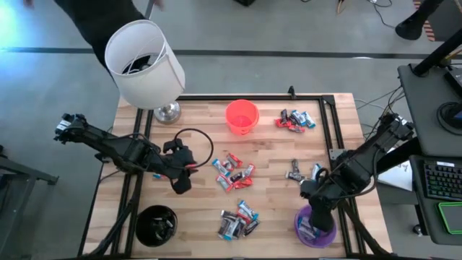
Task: Organize candy in baskets
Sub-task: Put the white chocolate into the purple bucket
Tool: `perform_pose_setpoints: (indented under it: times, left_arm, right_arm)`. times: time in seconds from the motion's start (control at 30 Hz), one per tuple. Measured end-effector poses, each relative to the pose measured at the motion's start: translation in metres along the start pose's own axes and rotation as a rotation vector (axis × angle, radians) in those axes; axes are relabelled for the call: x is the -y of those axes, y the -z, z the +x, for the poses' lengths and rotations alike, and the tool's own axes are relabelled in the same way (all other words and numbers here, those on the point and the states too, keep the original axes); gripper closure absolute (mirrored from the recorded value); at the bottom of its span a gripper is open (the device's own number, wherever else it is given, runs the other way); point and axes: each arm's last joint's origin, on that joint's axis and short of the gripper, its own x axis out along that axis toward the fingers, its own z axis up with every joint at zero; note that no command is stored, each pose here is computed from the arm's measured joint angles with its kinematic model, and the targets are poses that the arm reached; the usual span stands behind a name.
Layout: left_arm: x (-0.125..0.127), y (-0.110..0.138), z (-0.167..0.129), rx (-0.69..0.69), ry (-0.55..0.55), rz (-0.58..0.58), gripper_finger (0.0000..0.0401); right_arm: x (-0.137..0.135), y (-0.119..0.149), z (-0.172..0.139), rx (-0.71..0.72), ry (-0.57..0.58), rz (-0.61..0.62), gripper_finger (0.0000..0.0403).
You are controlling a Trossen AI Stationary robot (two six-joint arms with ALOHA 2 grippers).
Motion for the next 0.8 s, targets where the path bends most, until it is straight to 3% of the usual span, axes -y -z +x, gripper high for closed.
perform_pose_setpoints:
  times: [0.37, 0.63, 0.8]
  left_arm:
    - [-0.001, 0.002, 0.000, -0.021, -0.013, 0.039, 0.0293]
    - [-0.001, 0.002, 0.000, -0.022, -0.012, 0.097, 0.0295]
    - [-0.001, 0.002, 0.000, -0.022, -0.012, 0.097, 0.0295]
  right_arm:
    - [0.013, -0.001, 0.021, -0.026, 0.076, -0.002, 0.0390]
    - [0.013, -0.002, 0.022, 0.002, 0.086, 0.063, 0.0389]
    - [0.012, -0.002, 0.022, 0.000, 0.068, 0.079, 0.0357]
